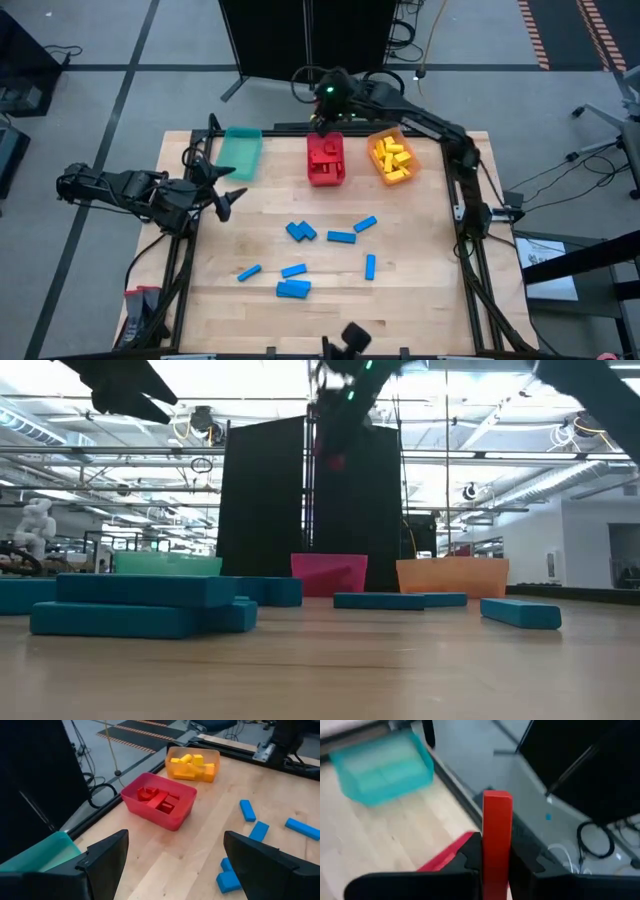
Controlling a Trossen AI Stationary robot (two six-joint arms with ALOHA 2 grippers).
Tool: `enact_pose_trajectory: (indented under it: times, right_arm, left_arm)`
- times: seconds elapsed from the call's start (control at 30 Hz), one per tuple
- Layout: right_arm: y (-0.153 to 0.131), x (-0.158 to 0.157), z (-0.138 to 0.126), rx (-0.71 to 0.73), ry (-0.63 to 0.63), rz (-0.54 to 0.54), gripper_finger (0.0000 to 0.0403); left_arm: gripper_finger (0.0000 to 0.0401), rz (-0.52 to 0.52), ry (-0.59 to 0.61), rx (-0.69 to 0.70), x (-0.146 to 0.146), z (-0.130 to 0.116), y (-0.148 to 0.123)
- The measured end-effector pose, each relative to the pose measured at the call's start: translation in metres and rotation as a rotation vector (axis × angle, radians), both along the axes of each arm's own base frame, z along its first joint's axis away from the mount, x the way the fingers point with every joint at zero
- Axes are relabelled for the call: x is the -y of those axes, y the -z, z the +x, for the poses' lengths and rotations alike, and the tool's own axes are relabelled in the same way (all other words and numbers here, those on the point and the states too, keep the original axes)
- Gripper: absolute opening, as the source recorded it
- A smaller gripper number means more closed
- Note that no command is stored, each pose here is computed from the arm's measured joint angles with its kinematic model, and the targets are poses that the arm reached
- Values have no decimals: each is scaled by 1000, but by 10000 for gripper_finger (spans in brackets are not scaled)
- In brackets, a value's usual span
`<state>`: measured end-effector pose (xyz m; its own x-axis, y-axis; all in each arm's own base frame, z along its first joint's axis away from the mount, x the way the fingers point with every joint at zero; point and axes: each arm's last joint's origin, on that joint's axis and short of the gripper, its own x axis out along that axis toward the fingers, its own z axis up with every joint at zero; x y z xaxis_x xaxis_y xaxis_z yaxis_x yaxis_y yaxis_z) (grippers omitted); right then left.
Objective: Sort blocks
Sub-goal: Put the red block into the red bin, then put the blue block into the blue bin
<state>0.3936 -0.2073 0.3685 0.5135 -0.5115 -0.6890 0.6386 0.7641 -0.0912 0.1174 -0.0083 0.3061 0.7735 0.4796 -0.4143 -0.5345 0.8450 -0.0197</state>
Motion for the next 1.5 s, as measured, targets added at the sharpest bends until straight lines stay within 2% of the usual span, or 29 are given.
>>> enact_pose_trajectory:
  times: [0.13,0.33,0.47,0.6,0.77,0.9,1.07,1.13,1.3,1.5]
  right_arm:
    - [39,11,16,-76,-45,95,38]
    - [102,16,32,-270,-111,238,38]
    - [124,14,40,-283,-166,320,38]
    - [133,13,43,-306,-173,343,38]
    - [132,17,41,-297,-168,343,80]
    - [132,19,38,-280,-188,403,119]
    - [132,18,37,-281,-201,425,139]
    - [128,14,34,-271,-254,468,141]
    - [86,-2,22,-158,-437,526,142]
    - [5,-38,-10,-41,-559,401,143]
  left_arm:
    - [331,6,-9,0,0,0,0]
    - [331,10,-14,-5,-1,-1,0]
    - [331,13,-15,-13,-1,-1,1]
    - [331,18,-15,-35,-1,-2,3]
    - [331,19,-15,-37,-1,-2,3]
    - [331,18,-15,-37,-1,-2,3]
    - [331,17,-15,-37,-1,-2,3]
    - [331,16,-14,-37,-1,-2,3]
    - [331,-29,69,-73,3,3,6]
    - [331,-34,121,-166,8,22,16]
